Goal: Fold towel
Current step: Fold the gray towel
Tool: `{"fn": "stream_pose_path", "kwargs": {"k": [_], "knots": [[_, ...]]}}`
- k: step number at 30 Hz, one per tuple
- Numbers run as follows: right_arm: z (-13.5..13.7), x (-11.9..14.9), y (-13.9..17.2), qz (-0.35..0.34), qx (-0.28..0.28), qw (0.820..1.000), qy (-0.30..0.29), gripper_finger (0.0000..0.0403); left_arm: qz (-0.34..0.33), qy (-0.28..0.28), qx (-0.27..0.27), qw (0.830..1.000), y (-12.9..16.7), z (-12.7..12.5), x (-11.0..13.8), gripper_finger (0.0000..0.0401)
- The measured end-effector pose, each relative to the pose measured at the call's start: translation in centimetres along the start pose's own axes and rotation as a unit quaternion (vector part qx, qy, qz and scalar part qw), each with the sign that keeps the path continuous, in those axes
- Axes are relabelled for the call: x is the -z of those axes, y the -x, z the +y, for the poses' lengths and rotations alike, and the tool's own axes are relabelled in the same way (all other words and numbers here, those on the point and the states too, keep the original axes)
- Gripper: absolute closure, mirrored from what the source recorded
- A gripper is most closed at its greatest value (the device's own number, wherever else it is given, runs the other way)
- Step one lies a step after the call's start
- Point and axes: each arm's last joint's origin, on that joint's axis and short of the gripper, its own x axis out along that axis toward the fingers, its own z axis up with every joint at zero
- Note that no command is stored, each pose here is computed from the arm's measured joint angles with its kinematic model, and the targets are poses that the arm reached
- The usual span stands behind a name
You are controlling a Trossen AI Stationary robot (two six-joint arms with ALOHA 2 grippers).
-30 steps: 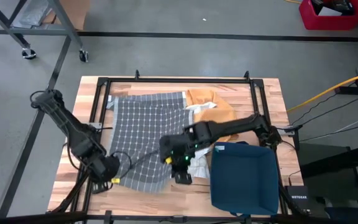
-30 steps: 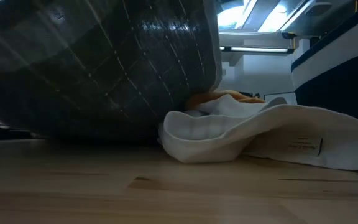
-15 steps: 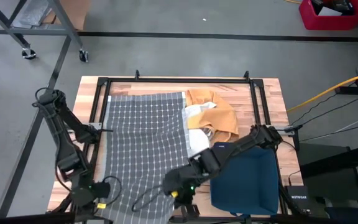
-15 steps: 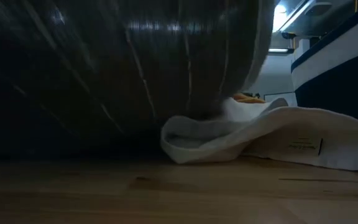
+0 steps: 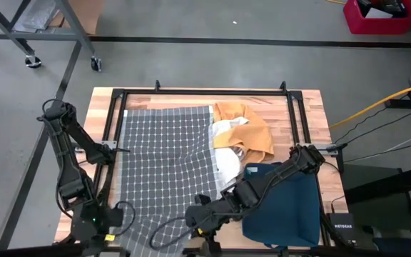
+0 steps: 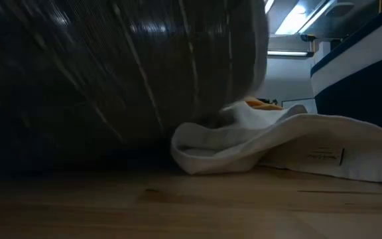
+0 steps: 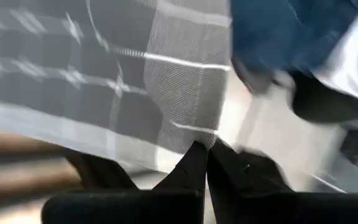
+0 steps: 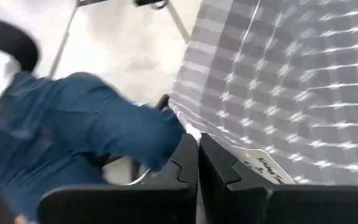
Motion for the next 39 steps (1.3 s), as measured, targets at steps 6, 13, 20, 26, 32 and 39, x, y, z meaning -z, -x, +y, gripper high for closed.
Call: {"fn": "stream_pose_path", "kwargs": {"k": [6, 13, 20, 26, 32, 39], "knots": [[-1.1, -0.8, 0.9, -0.02, 0.029, 0.999, 0.002, 0.0402, -0.149, -0.045, -0.127, 0.98, 0.4, 2.1, -0.7, 0.0401], [-2.0, -2.2, 5.1, -0.069, 0.087, 0.994, 0.014, 0.0402, -0.239, -0.061, -0.234, 0.94, 1.2, 3.8, -1.0, 0.0401], [-4.5, -3.7, 8.6, -0.102, 0.152, 0.983, 0.024, 0.0402, -0.347, -0.028, -0.374, 0.86, 4.6, 5.7, -1.1, 0.0401], [-8.3, -4.3, 10.0, -0.079, 0.252, 0.963, 0.045, 0.0402, -0.383, -0.027, -0.385, 0.839, 6.3, 6.4, -1.5, 0.0401], [-11.9, -5.1, 11.2, -0.06, 0.295, 0.952, 0.05, 0.0402, -0.436, 0.005, -0.397, 0.807, 6.7, 7.2, -3.2, 0.0401], [-15.2, -5.2, 13.2, -0.012, 0.343, 0.937, 0.059, 0.0402, -0.482, 0.009, -0.44, 0.758, 7.7, 8.0, -5.9, 0.0401]]}}
